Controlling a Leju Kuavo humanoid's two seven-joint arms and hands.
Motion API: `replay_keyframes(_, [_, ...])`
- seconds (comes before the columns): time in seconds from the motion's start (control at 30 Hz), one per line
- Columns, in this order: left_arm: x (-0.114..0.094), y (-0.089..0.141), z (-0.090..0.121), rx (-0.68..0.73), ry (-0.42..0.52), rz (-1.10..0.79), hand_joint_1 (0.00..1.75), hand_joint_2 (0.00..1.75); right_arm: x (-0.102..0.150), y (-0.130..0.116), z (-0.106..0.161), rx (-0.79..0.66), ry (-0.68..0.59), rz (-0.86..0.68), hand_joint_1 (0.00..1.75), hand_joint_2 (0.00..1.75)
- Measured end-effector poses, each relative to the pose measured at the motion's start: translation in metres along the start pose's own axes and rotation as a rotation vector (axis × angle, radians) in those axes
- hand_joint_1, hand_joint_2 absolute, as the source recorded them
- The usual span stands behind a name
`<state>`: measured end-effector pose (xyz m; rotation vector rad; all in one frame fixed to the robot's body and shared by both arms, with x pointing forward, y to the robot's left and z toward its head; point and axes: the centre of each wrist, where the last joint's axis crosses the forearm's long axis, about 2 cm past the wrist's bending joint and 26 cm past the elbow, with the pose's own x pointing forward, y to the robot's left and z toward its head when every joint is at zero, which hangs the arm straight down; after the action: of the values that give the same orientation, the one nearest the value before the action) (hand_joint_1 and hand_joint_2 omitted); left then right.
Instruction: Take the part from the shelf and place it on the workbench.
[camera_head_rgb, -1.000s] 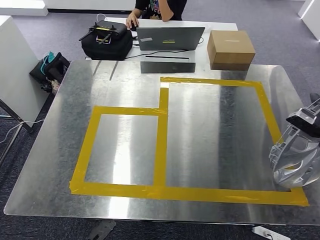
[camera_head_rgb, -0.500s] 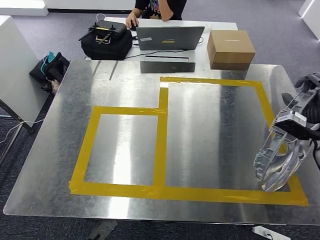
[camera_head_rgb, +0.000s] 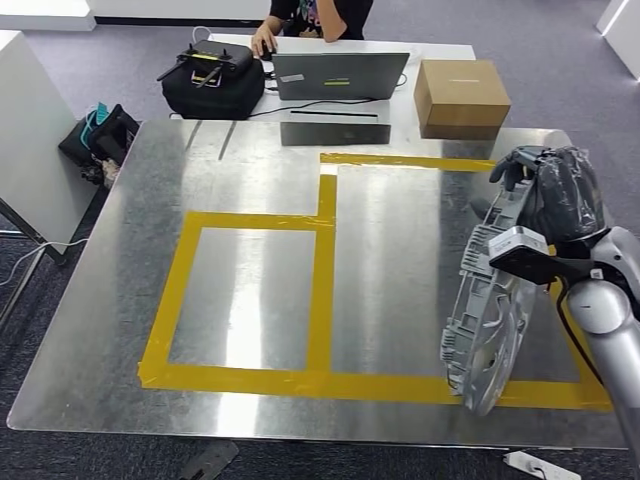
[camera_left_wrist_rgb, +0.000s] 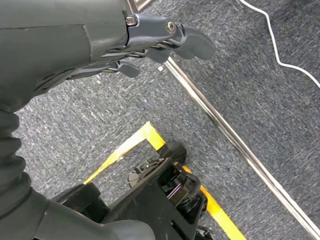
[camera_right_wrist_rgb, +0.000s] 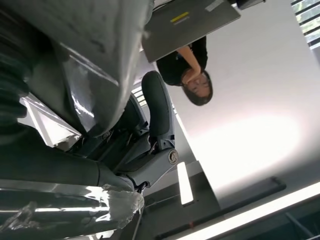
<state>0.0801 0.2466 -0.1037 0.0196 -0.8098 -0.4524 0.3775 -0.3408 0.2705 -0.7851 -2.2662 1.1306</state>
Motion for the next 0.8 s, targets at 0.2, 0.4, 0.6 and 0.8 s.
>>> replay_keyframes(0.2, [0.0,0.0,0.0,-0.002,0.003,-0.001,0.0,1.75,0.011,0.008,-0.019,0.035,-0.037,0.115,1.75,1.75])
replay_keyframes(0.4, [-0.003,0.001,0.002,0.003,0.01,-0.001,0.0,1.75,0.004,0.013,-0.018,-0.021,-0.027,0.433,1.75,1.75])
replay_keyframes(0.6, [-0.005,0.003,0.002,0.007,0.018,-0.003,0.0,1.75,-0.007,0.019,-0.01,-0.033,0.064,0.559,1.75,1.75])
replay_keyframes(0.8, [-0.005,0.004,0.003,0.01,0.021,-0.002,0.0,1.75,-0.014,0.02,-0.006,-0.012,0.129,0.604,1.75,1.75])
